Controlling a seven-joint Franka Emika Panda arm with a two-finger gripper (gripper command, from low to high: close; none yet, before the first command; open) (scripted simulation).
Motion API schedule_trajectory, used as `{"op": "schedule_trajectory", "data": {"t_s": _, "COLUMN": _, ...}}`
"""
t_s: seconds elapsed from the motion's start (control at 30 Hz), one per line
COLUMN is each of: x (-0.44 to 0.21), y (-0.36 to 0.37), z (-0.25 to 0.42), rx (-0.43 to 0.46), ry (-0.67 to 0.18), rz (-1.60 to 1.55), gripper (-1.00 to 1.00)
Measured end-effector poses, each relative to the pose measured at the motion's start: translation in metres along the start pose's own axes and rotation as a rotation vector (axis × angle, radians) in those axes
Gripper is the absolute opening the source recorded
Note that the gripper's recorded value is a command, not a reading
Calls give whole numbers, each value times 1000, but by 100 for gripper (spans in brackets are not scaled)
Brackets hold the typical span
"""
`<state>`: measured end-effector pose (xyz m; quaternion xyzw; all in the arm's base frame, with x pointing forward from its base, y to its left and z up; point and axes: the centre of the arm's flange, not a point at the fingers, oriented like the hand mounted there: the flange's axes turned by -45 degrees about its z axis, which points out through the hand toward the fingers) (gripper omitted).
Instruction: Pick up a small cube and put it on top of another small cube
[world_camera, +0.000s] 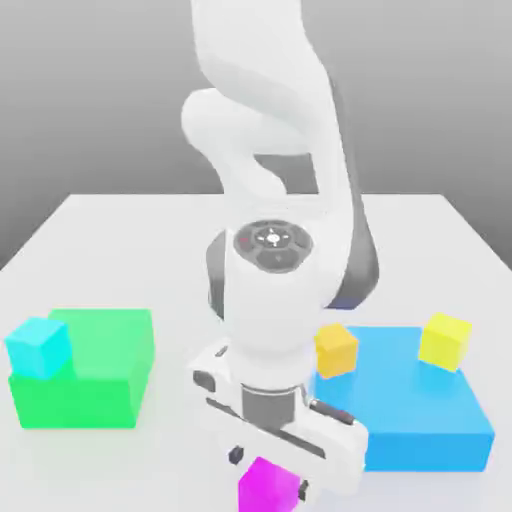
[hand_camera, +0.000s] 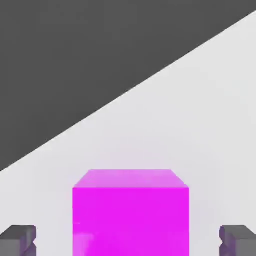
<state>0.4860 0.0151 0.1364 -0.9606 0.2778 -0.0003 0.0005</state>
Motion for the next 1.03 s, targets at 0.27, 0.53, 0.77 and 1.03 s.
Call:
{"op": "schedule_trajectory", "data": {"t_s": 0.27, "x": 1, "y": -1, "z": -20, "rx": 2, "ry": 1, "rz": 1, "gripper": -100}}
{"op": "schedule_trajectory", "data": {"t_s": 0.53, "x": 49, "y": 122, "z": -111, "rx": -52, "ry": 15, "rz": 294, "gripper": -100}}
{"op": "schedule_trajectory", "data": {"t_s": 0.77, "x": 45, "y": 309, "z": -193, "rx": -19, "ry": 4, "rz": 754, "gripper": -100}}
{"op": "schedule_trajectory", "data": {"t_s": 1.03, "x": 36, "y": 333, "z": -145, "rx": 1, "ry": 1, "rz": 821, "gripper": 100}}
